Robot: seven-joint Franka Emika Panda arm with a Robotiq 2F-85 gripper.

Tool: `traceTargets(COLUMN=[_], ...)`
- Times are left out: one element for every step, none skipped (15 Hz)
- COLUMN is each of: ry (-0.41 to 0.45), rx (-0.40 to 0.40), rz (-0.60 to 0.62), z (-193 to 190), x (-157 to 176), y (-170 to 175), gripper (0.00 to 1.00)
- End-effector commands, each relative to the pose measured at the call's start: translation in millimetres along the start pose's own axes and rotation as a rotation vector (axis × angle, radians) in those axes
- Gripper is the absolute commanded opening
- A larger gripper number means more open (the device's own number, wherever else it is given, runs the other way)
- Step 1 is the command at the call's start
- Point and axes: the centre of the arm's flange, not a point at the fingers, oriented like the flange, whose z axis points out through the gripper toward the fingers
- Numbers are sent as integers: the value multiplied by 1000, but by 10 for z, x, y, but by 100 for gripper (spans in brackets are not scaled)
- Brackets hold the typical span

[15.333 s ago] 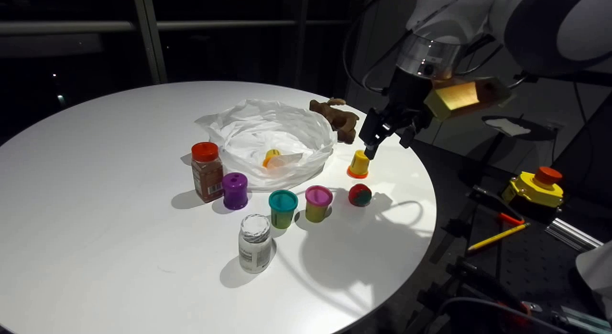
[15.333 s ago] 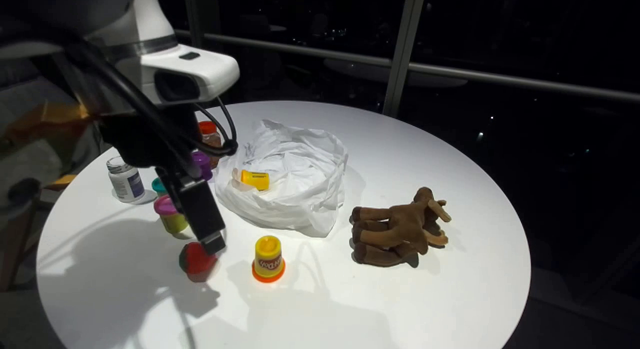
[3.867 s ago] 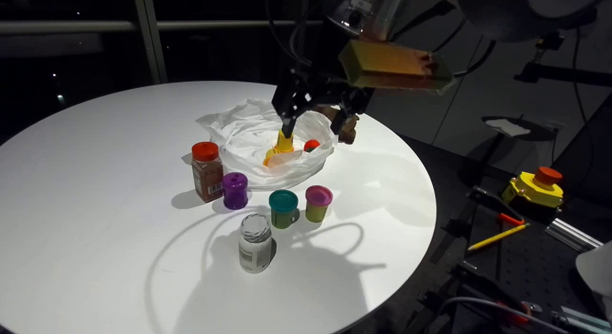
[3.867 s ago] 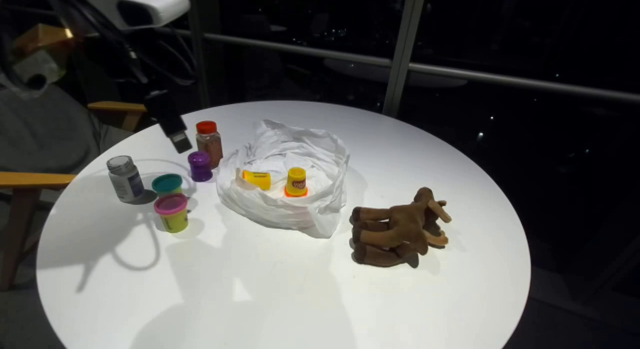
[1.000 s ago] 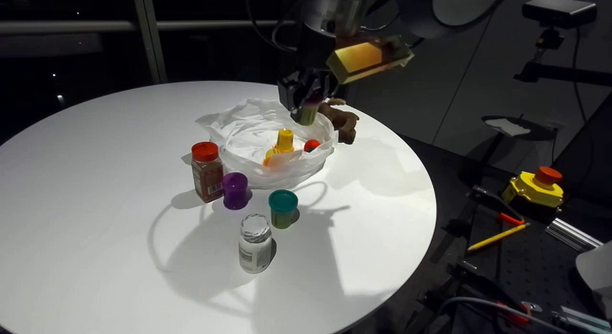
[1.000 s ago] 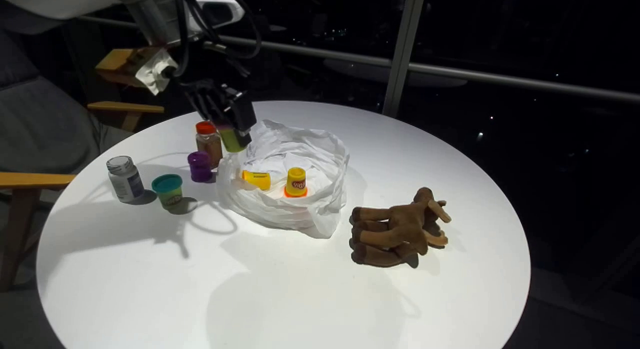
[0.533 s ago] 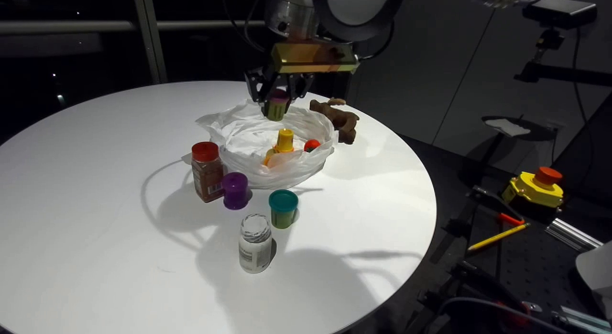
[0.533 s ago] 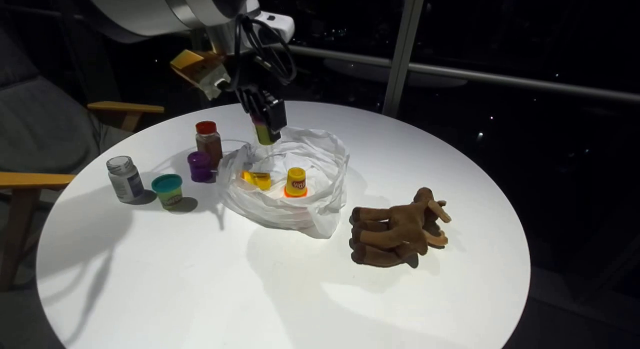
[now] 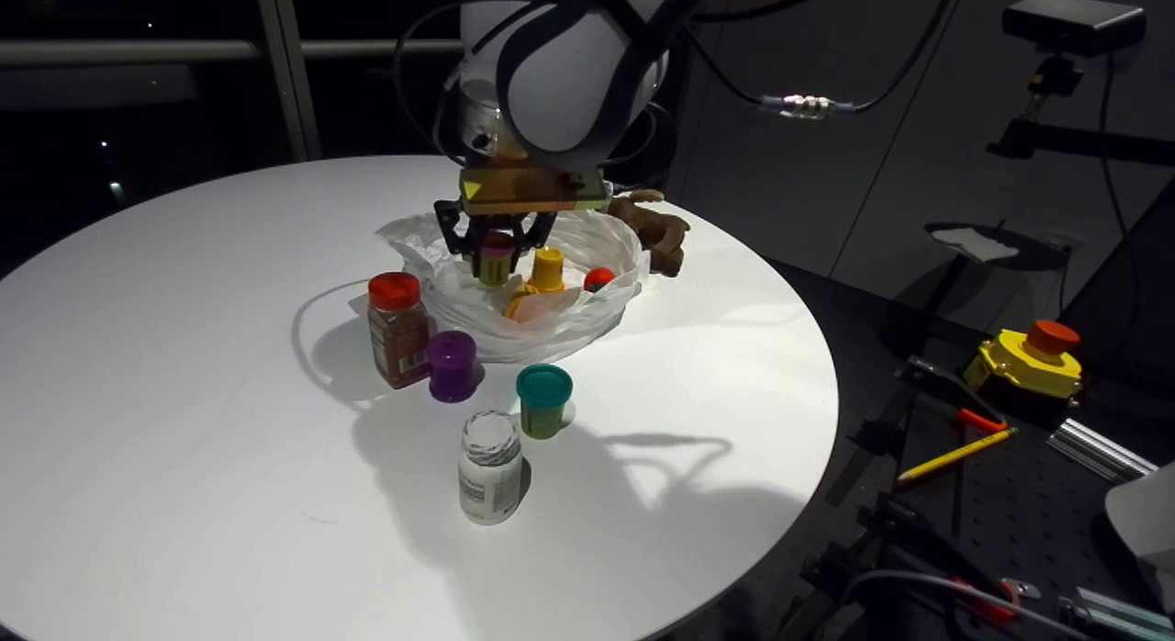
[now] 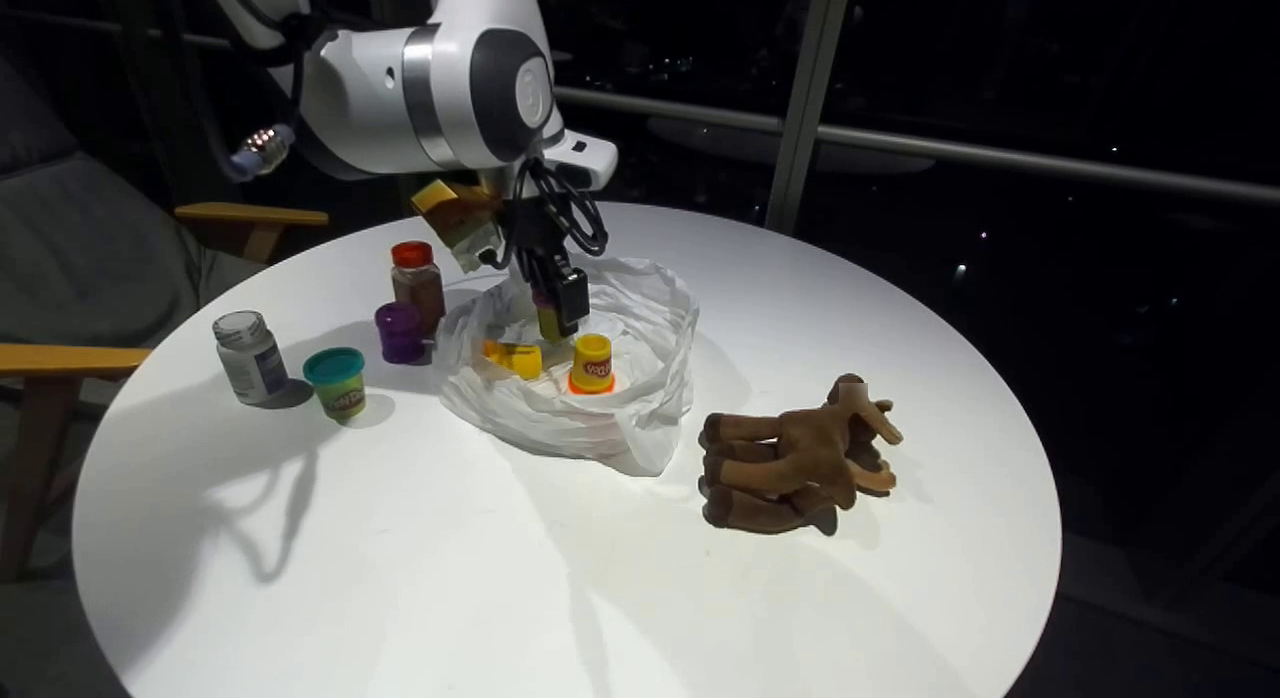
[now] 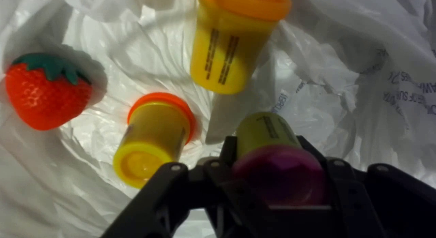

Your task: Pick up the objects from the table and put them on the plastic

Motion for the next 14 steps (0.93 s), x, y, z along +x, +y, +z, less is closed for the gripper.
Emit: traceTargets(ry=[-8, -9, -10, -6, -2, 8, 17, 31, 28, 25, 10, -16, -27, -22], rx=[-2, 3, 4, 0, -2, -7, -8, -16, -17, -29, -37, -41, -55, -73], rz=[27, 32, 33, 32, 32, 29, 26, 24, 11, -8, -24, -42, -63, -113], z=[91, 71, 22, -53, -144, -261, -378, -553, -729, -889, -988, -1090, -1190, -1268], x=[208, 208, 207, 181, 168, 122, 82, -9, -114, -249, -364, -506, -675, -867], y=[-190, -188, -164, -133, -109, -68, -61, -28, -3, 9, 10, 11, 8, 9], gripper=[64, 65, 72, 80, 88, 97, 100, 100, 100, 100, 100, 100, 100, 99])
